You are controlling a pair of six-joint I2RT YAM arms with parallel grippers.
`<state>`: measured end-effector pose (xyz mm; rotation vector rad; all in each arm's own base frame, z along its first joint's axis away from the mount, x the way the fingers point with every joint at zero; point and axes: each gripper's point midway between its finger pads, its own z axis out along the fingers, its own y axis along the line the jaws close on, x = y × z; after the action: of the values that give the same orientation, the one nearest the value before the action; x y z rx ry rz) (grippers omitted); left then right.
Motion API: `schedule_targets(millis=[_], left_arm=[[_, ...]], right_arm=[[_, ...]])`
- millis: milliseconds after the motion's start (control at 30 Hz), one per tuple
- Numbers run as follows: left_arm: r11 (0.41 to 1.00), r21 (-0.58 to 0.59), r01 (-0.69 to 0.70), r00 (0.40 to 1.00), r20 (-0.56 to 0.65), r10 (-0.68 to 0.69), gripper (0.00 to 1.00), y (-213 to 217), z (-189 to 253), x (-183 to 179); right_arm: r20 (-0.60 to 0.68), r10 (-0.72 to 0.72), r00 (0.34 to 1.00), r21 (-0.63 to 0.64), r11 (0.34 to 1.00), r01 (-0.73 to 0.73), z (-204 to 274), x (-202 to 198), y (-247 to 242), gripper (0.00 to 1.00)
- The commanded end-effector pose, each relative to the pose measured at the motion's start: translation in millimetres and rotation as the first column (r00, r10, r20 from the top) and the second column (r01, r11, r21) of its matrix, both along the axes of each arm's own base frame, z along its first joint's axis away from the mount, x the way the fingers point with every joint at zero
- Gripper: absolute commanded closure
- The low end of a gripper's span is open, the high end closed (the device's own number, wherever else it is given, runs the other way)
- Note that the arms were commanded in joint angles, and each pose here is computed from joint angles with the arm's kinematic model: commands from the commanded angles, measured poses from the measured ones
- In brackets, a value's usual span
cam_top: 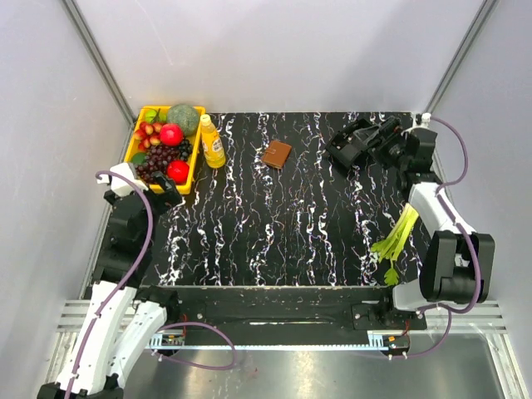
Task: Put the credit cards into the card holder
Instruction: Move the storage box to the center of the board.
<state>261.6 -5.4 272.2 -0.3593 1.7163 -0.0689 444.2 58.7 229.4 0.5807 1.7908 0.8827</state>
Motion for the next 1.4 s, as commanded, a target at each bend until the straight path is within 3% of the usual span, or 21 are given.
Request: schedule_targets(millis=[0,100,333,500,800,967,1367], left_arm=[[0.963,-0.108,-0.246,0.967,0.040,0.251,0.01,34,14,-3],[0.943,-0.148,-0.296,0.954,-0.007,0.299,0.01,38,-1,-10],[0.981,-0.110,-0.159,0.986,0.023,0.162,0.01,21,0,-12],[0.992,-0.099,-0.076,0.997,-0.011,0.075,0.01,6,-8,-5],[0.995,-0.098,-0.024,0.998,-0.066,0.018,0.01,-6,-23,2],[0.996,-0.085,-0.033,0.998,-0.063,0.028,0.01,-3,-23,0],[0.996,-0.087,-0.037,0.998,-0.063,0.031,0.01,-2,-24,-1]], right_arm=[[-0.195,-0.152,0.969,-0.153,0.981,0.123,-13,-3,-33,0.01],[-0.273,-0.278,0.921,-0.282,0.938,0.200,-25,-9,-60,0.01],[-0.357,-0.279,0.891,-0.363,0.921,0.143,-35,3,-61,0.01],[-0.289,-0.085,0.954,-0.436,0.898,-0.053,-9,25,-13,0.01],[-0.332,0.115,0.936,-0.416,0.873,-0.255,-33,75,50,0.01],[-0.379,0.062,0.923,-0.473,0.845,-0.251,-58,107,42,0.01],[-0.419,0.183,0.889,-0.471,0.794,-0.386,-117,138,58,0.01]])
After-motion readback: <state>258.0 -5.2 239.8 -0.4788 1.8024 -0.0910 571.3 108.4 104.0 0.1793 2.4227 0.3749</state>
